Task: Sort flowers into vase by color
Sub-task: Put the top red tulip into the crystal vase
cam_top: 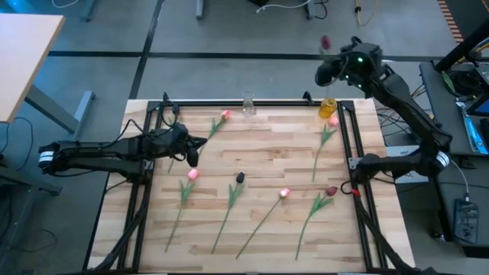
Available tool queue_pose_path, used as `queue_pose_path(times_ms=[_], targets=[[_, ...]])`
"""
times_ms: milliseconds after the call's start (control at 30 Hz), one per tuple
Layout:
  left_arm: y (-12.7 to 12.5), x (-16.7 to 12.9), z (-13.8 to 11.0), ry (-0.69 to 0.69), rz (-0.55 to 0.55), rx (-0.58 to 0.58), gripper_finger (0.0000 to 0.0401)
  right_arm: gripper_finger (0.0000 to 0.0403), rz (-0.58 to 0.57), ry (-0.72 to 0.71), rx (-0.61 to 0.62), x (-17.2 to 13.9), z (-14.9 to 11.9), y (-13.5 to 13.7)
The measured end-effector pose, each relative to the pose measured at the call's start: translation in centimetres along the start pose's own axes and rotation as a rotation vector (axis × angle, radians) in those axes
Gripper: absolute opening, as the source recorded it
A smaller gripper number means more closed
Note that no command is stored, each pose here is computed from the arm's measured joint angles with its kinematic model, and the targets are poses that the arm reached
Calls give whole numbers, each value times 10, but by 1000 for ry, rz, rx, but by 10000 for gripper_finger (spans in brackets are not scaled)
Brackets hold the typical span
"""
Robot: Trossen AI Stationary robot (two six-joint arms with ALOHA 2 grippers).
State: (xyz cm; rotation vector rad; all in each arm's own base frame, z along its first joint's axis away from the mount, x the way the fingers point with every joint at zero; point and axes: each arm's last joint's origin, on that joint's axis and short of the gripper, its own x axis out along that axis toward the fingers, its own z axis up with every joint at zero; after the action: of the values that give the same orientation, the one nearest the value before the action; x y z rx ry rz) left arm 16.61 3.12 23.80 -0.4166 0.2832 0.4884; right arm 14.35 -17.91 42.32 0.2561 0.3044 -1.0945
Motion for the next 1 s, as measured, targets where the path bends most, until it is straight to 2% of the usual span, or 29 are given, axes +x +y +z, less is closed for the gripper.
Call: queue_pose_path(times_ms=[100, 200, 467, 667, 1000], targets=[[0, 0, 0, -1, 5, 1, 0, 9, 144, -107, 22, -8, 9, 18], [1, 0, -1, 4, 9, 2, 0, 9, 241, -163, 23, -5, 12, 40], [1, 0, -2, 5, 10, 3, 0, 9, 438, -286, 23, 28, 9, 109], [1, 0, -1, -4, 27, 3, 0, 9, 435, -272, 9, 59, -2, 130], [1, 0, -1, -5, 31, 2, 0, 9, 441, -262, 40, 82, -11, 141]])
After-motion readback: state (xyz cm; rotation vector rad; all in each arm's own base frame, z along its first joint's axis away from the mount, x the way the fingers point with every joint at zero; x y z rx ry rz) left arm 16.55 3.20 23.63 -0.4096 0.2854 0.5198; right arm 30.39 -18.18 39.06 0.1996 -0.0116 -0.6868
